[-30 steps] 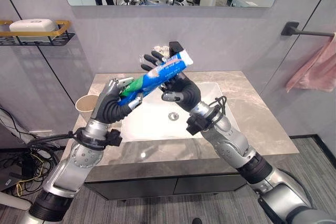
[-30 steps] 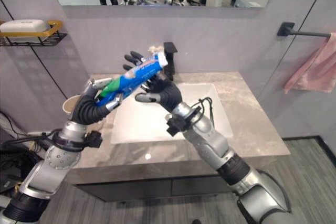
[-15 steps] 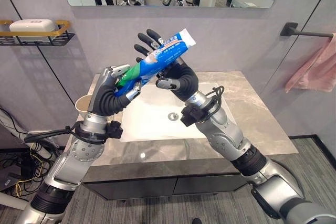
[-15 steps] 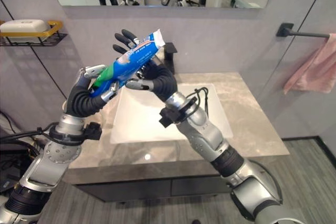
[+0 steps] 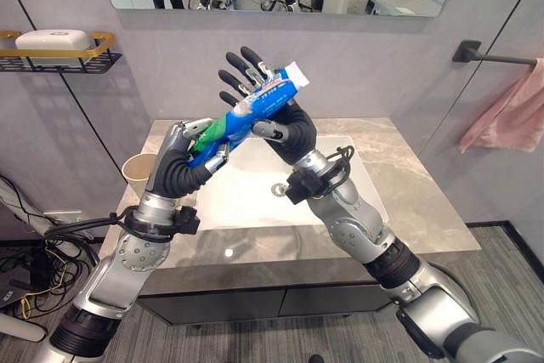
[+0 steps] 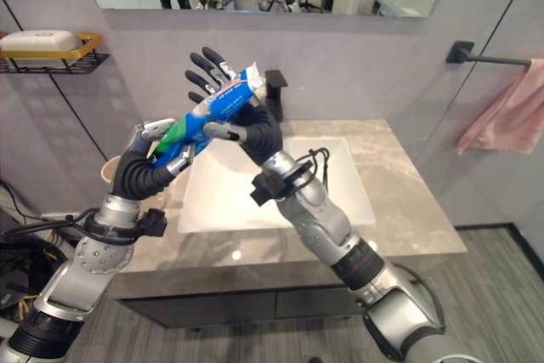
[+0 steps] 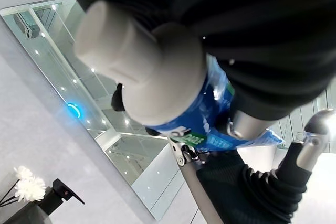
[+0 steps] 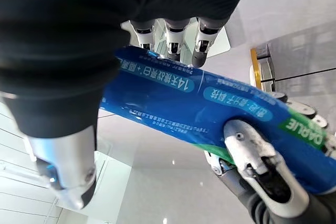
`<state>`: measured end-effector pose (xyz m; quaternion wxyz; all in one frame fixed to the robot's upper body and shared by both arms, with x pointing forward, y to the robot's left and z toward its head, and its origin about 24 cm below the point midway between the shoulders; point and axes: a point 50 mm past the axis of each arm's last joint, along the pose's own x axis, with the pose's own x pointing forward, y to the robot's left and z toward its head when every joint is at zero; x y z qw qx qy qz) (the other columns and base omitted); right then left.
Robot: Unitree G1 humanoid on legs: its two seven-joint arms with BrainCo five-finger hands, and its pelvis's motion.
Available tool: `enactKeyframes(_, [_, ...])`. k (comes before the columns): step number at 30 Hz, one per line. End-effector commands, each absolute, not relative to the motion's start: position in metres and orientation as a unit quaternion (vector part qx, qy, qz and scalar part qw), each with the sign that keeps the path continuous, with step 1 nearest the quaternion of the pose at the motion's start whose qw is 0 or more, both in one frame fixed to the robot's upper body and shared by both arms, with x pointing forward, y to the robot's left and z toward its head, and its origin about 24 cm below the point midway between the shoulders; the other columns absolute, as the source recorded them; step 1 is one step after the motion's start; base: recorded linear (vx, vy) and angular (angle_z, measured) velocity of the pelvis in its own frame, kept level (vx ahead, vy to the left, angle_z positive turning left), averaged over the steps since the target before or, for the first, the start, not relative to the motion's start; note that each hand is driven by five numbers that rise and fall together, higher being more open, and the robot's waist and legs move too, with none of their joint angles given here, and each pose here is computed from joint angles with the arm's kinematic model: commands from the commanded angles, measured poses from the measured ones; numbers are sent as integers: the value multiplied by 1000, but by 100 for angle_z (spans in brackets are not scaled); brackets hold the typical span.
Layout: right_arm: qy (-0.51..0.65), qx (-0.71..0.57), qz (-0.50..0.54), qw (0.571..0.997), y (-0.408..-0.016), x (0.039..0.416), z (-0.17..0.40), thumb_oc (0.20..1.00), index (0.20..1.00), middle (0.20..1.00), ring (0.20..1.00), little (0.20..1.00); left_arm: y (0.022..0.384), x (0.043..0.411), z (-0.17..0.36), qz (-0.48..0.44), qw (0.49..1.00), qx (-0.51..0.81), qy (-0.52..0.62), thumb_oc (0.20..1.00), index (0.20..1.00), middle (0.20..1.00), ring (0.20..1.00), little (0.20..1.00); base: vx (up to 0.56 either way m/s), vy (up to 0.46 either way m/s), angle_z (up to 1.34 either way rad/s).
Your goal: Put brush and paste in cup on sink, flatten towel.
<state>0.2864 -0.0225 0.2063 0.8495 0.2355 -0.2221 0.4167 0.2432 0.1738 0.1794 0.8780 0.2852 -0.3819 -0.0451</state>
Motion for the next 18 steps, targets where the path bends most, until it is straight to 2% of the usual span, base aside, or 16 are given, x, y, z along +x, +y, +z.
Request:
enactKeyframes(1, [-301, 289, 404, 814, -27, 282, 241, 1000, 1000, 1000, 1000, 1000, 169, 239, 197, -60, 862, 272, -424, 200, 200, 200, 200, 200, 0, 0, 0])
enactKeyframes(4, [-299, 295, 399, 815, -28, 282, 239, 1000, 1000, 1000, 1000, 1000, 164, 240, 197, -66, 863, 266, -425, 200, 200, 200, 200, 200, 0, 0, 0])
enactKeyframes(5, [-299, 296, 399, 815, -27, 282, 238, 887, 887, 887, 887, 887, 162, 241, 196, -71, 863, 263, -425, 200, 200, 200, 200, 200, 0, 0, 0])
enactKeyframes(7, [-296, 300, 398, 815, -27, 282, 237, 784, 784, 784, 784, 784, 159, 241, 196, -79, 862, 265, -425, 200, 200, 200, 200, 200, 0, 0, 0])
enactKeyframes(8, [-296, 300, 398, 815, -27, 282, 237, 771, 771, 771, 771, 771, 158, 242, 196, -79, 862, 265, -425, 200, 200, 200, 200, 200, 0, 0, 0])
enactKeyframes(13, [-296, 308, 392, 815, -28, 282, 237, 307, 307, 307, 307, 307, 156, 241, 194, -87, 863, 261, -423, 200, 200, 200, 200, 200, 0, 0, 0])
enactKeyframes(15, [-295, 314, 389, 814, -28, 282, 237, 200, 200, 200, 200, 200, 154, 242, 193, -90, 865, 258, -421, 200, 200, 200, 200, 200, 0, 0, 0])
enactKeyframes(18, [-289, 319, 380, 819, -28, 284, 233, 200, 200, 200, 200, 200, 153, 243, 191, -95, 868, 255, -415, 200, 200, 200, 200, 200, 0, 0, 0])
